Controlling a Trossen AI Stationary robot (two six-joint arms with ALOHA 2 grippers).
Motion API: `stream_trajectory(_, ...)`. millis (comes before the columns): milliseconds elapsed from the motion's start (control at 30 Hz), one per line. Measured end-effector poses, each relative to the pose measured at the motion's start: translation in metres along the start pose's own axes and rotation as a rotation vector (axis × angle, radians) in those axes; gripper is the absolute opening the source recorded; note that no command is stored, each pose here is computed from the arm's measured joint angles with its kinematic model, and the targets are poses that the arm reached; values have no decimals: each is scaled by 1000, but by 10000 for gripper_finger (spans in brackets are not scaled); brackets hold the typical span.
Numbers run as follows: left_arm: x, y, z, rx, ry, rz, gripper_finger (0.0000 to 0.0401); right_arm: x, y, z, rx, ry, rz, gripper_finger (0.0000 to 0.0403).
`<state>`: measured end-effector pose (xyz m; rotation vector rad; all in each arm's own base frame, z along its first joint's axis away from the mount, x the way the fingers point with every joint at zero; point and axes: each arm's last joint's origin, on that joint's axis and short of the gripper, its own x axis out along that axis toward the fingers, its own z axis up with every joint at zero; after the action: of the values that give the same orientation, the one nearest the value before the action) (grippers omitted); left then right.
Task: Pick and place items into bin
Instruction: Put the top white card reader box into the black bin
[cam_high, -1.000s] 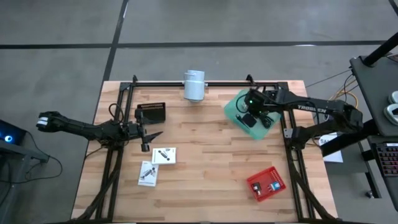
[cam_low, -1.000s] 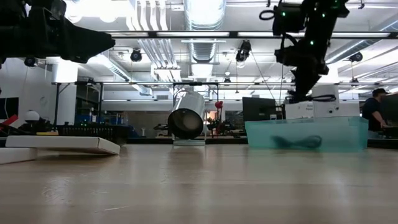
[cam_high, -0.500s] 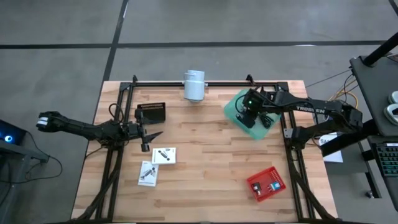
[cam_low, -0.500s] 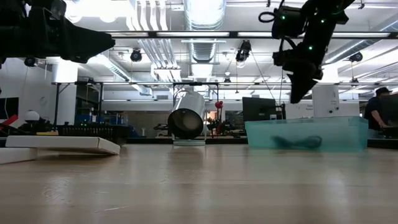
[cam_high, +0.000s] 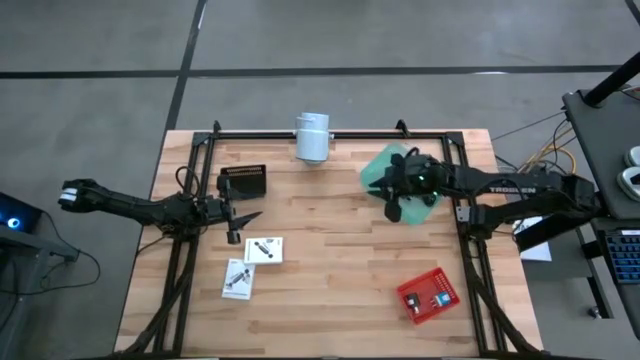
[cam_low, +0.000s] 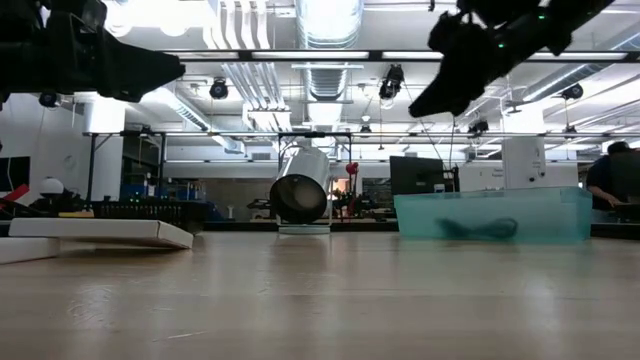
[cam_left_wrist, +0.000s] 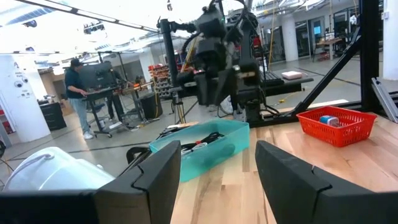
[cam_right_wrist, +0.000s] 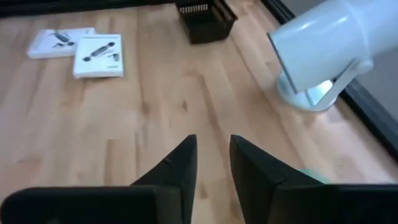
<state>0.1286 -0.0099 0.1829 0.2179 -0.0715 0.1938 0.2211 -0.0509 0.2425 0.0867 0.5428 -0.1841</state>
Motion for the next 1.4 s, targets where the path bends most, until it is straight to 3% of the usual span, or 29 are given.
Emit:
stream_trajectory(267, 0, 0, 0, 0, 1, 0, 192, -27, 30, -47, -25, -70, -5, 50)
stream_trajectory(533, 0, 0, 0, 0, 2, 0, 192, -52, 44, -67, -64, -439, 113, 38)
stream_trajectory(667, 1, 0, -1, 3, 10, -2, 192, -53, 44, -80, -127, -565, 116, 38)
stream_trajectory(1000, 4, -3, -6, 17, 55, -13, 192, -49, 40, -94, -154, -596, 25, 38)
stream_trajectory(1200, 7, -6, -13, -84, 111, -28, 192, -52, 41, -86, -252, -625, -11, 38)
stream_trajectory(1400, 11, -10, -23, -60, 186, -43, 192, -55, 41, -79, -348, -643, -45, 38)
